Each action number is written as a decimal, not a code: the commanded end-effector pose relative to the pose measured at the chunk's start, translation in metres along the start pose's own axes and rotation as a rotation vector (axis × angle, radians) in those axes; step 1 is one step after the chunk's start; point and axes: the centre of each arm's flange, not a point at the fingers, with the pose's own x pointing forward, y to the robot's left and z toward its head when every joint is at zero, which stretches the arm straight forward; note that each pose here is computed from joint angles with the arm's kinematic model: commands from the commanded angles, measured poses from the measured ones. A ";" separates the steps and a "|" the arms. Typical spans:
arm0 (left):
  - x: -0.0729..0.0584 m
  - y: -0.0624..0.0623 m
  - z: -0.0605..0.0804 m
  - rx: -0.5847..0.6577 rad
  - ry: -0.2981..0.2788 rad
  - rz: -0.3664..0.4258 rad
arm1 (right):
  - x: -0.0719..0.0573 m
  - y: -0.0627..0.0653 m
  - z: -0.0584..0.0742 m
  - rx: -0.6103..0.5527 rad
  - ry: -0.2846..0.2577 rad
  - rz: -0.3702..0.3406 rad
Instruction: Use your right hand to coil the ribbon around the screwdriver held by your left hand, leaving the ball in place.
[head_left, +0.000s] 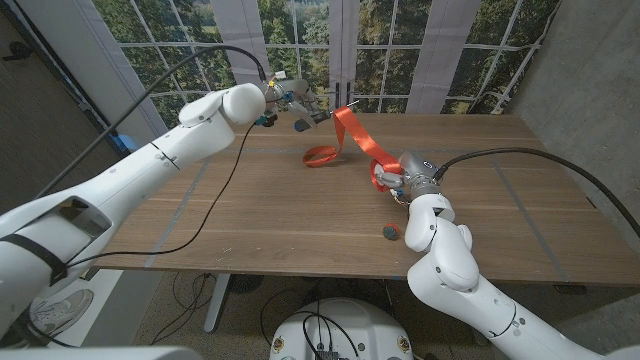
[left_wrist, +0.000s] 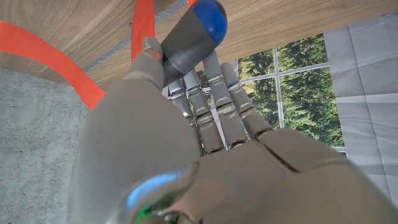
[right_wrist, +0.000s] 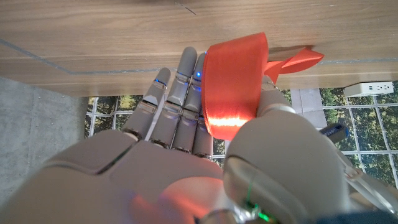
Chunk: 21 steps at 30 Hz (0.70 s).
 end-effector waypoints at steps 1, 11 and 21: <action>-0.011 0.009 0.013 -0.043 -0.042 -0.016 | 0.030 0.023 -0.001 -0.036 0.013 0.018; -0.022 0.007 0.018 -0.078 -0.065 -0.035 | 0.060 0.027 0.014 -0.050 -0.020 -0.020; -0.030 0.005 0.014 -0.138 -0.070 -0.086 | 0.086 0.015 0.025 -0.060 -0.038 -0.080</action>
